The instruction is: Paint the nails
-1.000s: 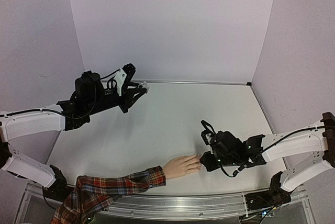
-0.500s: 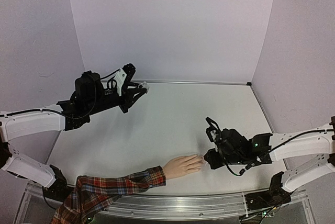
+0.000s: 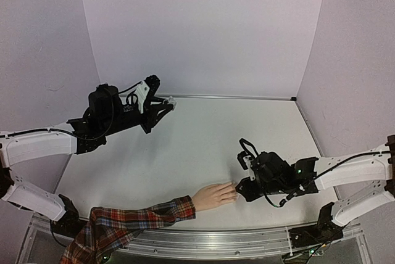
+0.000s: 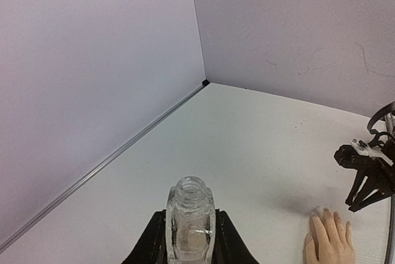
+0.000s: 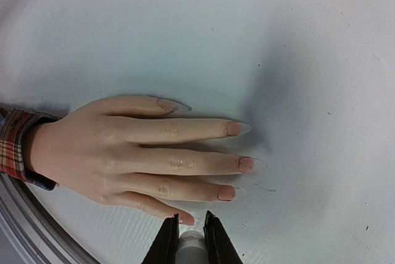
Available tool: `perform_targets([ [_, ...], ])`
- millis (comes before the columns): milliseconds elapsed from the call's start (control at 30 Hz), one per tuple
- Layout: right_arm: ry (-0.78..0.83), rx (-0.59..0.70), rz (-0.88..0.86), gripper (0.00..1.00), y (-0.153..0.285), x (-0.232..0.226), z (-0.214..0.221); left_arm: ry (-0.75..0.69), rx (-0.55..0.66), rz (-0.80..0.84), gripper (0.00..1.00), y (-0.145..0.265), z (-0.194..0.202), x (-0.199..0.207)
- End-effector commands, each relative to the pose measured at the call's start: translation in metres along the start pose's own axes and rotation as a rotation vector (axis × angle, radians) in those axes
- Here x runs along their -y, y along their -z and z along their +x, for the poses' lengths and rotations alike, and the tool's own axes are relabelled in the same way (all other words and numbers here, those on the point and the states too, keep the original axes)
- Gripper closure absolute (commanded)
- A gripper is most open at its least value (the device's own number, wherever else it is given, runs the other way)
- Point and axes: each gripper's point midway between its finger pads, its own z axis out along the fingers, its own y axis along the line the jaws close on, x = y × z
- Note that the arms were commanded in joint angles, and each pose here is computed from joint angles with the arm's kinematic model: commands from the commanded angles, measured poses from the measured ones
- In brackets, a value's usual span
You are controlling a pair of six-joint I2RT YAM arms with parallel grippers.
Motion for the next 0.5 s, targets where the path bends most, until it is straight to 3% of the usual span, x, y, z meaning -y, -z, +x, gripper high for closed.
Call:
perform_targets([
  [0,-0.003,0.025,-0.051,1.00,-0.004,-0.015,-0.011,-0.009,0.063,0.004,1.00,0.004,-0.019,0.002],
  [467,-0.029,0.040,0.004,1.00,-0.007,-0.004,-0.010,-0.010,0.066,-0.001,1.00,0.005,-0.020,0.001],
])
